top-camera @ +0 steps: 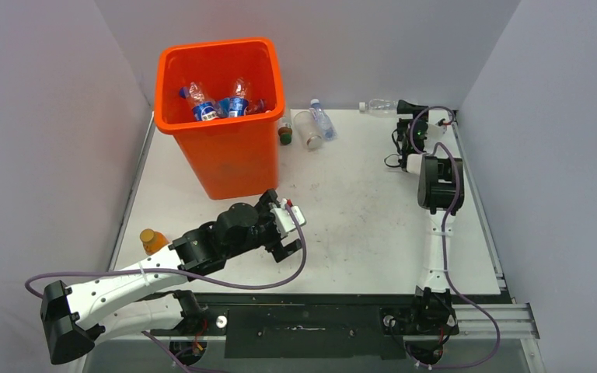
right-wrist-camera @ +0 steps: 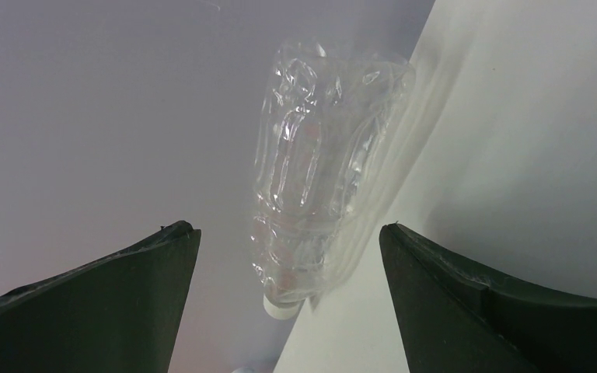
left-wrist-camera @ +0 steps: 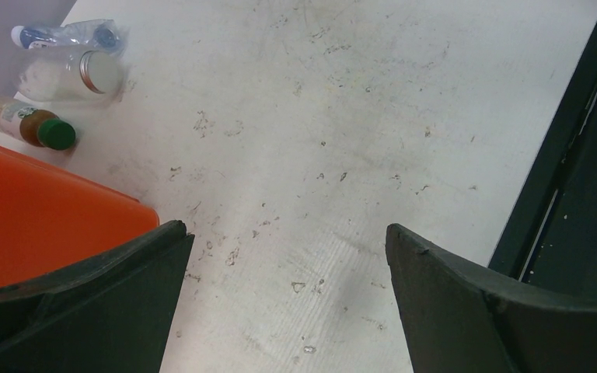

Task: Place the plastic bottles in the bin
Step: Pick up the plastic bottle from the corner of the board.

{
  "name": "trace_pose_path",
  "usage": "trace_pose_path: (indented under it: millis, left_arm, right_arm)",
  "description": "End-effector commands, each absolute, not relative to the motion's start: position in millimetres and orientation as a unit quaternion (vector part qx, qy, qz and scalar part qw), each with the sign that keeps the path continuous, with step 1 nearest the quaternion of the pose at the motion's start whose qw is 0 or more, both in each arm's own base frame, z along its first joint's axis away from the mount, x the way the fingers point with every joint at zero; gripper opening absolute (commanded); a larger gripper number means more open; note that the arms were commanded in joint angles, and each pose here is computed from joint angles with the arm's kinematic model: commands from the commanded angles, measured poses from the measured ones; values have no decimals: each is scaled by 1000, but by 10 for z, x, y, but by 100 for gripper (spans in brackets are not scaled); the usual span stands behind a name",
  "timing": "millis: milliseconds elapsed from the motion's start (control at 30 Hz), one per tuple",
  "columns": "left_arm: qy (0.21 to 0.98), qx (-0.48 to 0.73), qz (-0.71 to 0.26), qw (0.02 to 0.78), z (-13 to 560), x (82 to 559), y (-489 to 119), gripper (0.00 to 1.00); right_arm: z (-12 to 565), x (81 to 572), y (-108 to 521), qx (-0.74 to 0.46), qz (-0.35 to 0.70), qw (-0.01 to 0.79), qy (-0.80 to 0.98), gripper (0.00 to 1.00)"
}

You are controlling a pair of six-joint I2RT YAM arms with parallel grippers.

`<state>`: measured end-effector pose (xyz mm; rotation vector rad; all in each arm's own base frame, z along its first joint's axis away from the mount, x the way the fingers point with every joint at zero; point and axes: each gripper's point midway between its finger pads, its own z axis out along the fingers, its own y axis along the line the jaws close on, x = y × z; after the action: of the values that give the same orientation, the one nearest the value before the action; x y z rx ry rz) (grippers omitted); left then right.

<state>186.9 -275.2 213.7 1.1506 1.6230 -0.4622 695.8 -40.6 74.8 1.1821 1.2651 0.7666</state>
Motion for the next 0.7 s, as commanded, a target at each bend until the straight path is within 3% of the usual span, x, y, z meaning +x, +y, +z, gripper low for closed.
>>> trace_pose_path:
  millis: [0, 233, 433, 567, 667]
  left_arm:
    - [668, 471, -197, 542, 2240, 1901, -2801, 96]
    - [668, 471, -196, 541, 2219, 1910, -2801, 96]
    - [671, 478, -193, 534, 2154, 1908, -2814, 96]
    - [671, 479, -194, 532, 2132, 1904, -2820, 96]
    - [671, 480, -194, 531, 2123, 1905, -2825, 96]
  right_arm:
    - [121, 6960, -419, 551, 318, 520, 571, 90]
    - [-6, 7192, -408, 563, 333, 499, 568, 91]
    - [-236, 7282, -337, 565, 330, 475, 588, 100]
    - [-331, 7315, -338, 568, 322, 467, 596, 84]
    - [-431, 7309, -317, 565, 317, 460, 607, 66]
